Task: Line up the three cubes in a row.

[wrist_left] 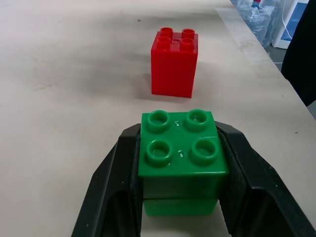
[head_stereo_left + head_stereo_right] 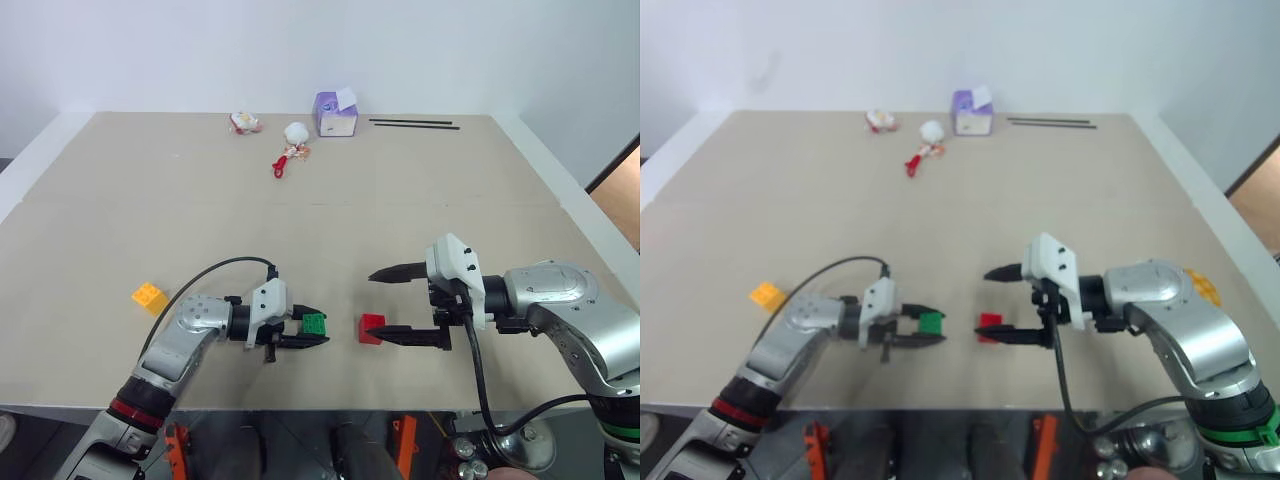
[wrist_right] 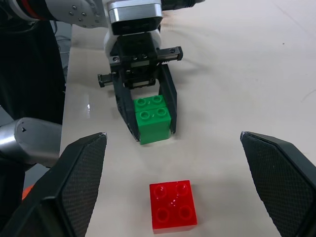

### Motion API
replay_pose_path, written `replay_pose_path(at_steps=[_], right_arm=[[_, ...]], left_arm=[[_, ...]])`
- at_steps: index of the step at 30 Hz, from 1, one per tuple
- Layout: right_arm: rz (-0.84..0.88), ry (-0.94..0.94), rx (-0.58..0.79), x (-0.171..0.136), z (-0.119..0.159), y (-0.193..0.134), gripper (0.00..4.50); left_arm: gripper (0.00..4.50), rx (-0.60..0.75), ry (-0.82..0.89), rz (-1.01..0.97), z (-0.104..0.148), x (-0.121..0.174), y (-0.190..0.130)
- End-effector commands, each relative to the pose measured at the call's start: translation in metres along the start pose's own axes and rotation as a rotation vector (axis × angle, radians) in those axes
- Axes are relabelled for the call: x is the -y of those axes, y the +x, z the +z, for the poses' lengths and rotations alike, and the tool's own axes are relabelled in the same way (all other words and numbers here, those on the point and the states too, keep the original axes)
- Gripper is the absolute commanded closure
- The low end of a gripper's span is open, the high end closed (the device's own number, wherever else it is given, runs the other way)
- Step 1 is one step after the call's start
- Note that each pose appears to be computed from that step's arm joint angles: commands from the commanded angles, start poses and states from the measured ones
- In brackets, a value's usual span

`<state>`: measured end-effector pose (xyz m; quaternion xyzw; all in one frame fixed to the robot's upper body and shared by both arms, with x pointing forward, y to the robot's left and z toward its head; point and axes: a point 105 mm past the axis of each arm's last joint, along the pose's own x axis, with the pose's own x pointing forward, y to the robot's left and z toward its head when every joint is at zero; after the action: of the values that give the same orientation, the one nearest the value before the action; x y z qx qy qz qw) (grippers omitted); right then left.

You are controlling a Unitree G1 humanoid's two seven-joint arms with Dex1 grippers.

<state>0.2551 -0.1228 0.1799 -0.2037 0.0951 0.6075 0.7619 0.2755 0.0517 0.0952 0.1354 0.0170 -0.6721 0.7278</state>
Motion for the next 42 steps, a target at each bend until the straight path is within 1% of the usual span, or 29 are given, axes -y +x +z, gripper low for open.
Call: replay_pose_path(at_steps=[1,3,5,6,7,11,12,16,21,25,28,32,35,40,42], right_arm=[[-0.007,-0.050,0.017,0.000,0.011,-0.005,0.00],[-0.005,-0.050,0.017,0.001,0.011,-0.005,0.00],[-0.004,-0.050,0.016,0.001,0.011,-0.005,0.00],[-0.004,-0.049,0.016,0.001,0.011,-0.005,0.00],[-0.003,-0.049,0.016,0.001,0.011,-0.005,0.00],[-0.003,-0.046,0.014,0.001,0.010,-0.005,0.00],[-0.003,-0.046,0.015,0.001,0.010,-0.005,0.00],[-0.004,-0.045,0.017,0.002,0.011,-0.004,0.00],[-0.005,-0.042,0.037,0.002,0.014,-0.007,0.00],[-0.035,-0.027,0.157,0.008,0.035,-0.009,0.00],[-0.033,-0.002,0.241,0.009,0.050,-0.011,0.00],[-0.019,0.007,0.266,0.010,0.054,-0.005,0.00],[-0.004,-0.003,0.264,0.014,0.053,0.005,0.00],[0.042,-0.027,0.260,0.020,0.052,0.021,0.00],[0.064,-0.038,0.255,0.021,0.051,0.026,0.00]], left_arm=[[3.14,0.001,0.009,-0.005,0.000,0.001,0.000],[3.14,0.000,0.004,-0.012,-0.001,0.002,0.000],[2.09,-0.001,0.003,-0.016,-0.001,0.002,0.000],[1.82,-0.005,-0.001,-0.020,-0.001,0.003,0.000],[1.36,-0.008,-0.002,-0.023,-0.002,0.003,0.000],[0.08,-0.012,-0.004,-0.034,-0.002,0.003,-0.001],[0.01,-0.012,-0.004,-0.035,-0.001,0.003,-0.001],[0.01,0.000,0.008,-0.036,0.002,0.002,-0.002],[0.01,0.106,0.012,0.013,0.029,-0.004,-0.009],[0.01,0.222,-0.025,0.160,0.060,-0.020,-0.025],[0.01,0.326,-0.052,0.331,0.088,-0.033,-0.045],[0.01,0.394,-0.059,0.561,0.108,-0.044,-0.070],[0.01,0.358,-0.064,0.695,0.106,-0.042,-0.092],[0.01,0.214,-0.083,0.880,0.076,-0.032,-0.152],[0.01,0.167,-0.099,0.908,0.065,-0.027,-0.168]])
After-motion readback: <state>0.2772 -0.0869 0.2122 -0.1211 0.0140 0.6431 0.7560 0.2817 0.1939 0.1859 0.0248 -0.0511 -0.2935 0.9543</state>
